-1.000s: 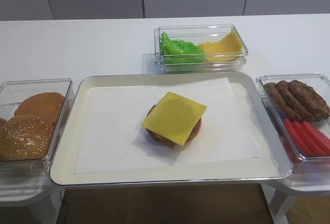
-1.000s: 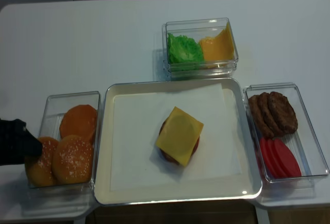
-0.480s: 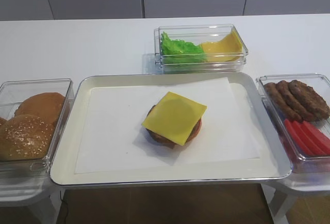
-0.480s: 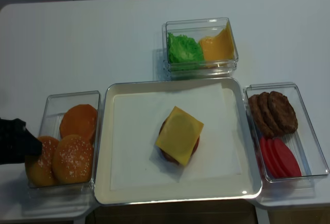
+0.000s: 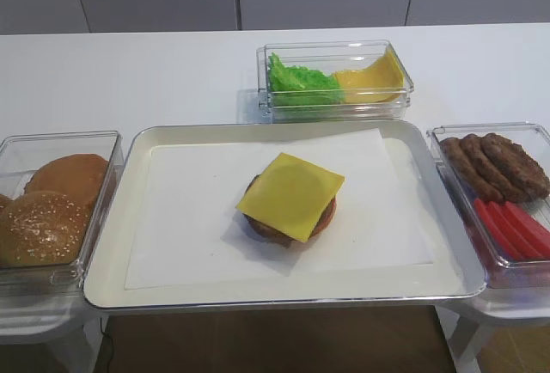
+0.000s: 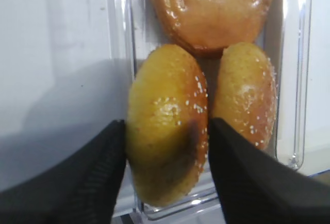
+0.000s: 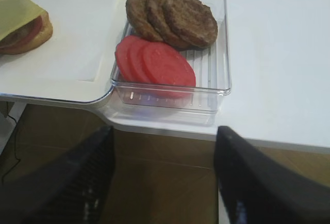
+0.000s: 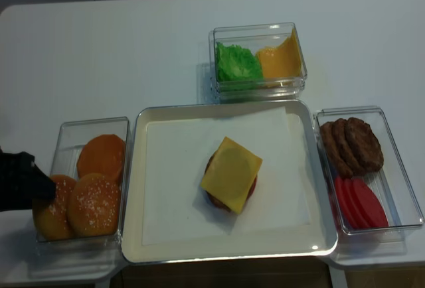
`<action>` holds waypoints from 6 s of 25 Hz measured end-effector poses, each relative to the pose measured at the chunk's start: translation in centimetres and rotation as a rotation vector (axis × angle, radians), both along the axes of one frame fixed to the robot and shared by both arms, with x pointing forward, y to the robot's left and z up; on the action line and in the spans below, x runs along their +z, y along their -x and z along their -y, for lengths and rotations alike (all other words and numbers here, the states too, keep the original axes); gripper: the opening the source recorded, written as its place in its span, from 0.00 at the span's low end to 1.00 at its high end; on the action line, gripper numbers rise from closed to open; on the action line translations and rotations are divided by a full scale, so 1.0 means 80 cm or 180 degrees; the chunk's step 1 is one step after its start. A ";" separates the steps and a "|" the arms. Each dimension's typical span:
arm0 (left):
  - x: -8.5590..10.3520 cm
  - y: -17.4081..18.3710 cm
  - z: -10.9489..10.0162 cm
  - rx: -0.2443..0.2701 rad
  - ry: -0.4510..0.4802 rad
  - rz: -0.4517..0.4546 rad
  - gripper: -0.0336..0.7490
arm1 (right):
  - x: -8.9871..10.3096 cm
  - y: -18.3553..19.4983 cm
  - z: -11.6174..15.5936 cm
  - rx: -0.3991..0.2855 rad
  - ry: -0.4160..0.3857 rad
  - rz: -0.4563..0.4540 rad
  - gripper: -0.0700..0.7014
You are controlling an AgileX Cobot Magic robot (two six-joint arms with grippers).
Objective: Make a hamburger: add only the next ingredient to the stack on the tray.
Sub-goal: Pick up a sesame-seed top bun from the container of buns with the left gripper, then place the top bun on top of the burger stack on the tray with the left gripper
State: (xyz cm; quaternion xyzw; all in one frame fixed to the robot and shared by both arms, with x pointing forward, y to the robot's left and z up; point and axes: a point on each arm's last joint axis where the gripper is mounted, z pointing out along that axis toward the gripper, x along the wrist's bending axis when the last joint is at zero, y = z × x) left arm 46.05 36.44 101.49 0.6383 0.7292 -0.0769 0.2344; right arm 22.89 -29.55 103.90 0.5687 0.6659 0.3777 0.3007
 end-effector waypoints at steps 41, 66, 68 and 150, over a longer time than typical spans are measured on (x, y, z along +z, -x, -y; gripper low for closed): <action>0.034 -0.017 0.001 -0.0023 0.0160 0.0272 0.17 | 0.000 0.000 0.000 -0.0016 -0.0025 -0.0005 0.64; 0.080 -0.045 0.022 0.0166 0.0838 0.0916 0.14 | 0.000 0.000 0.000 -0.0018 -0.0027 -0.0005 0.62; 0.080 -0.047 0.035 0.0044 0.0860 0.0901 0.14 | 0.000 0.000 0.000 -0.0029 -0.0045 -0.0009 0.62; -0.008 -0.090 0.301 -0.1044 0.2539 0.0060 0.12 | 0.000 0.000 0.000 -0.0029 -0.0045 -0.0009 0.62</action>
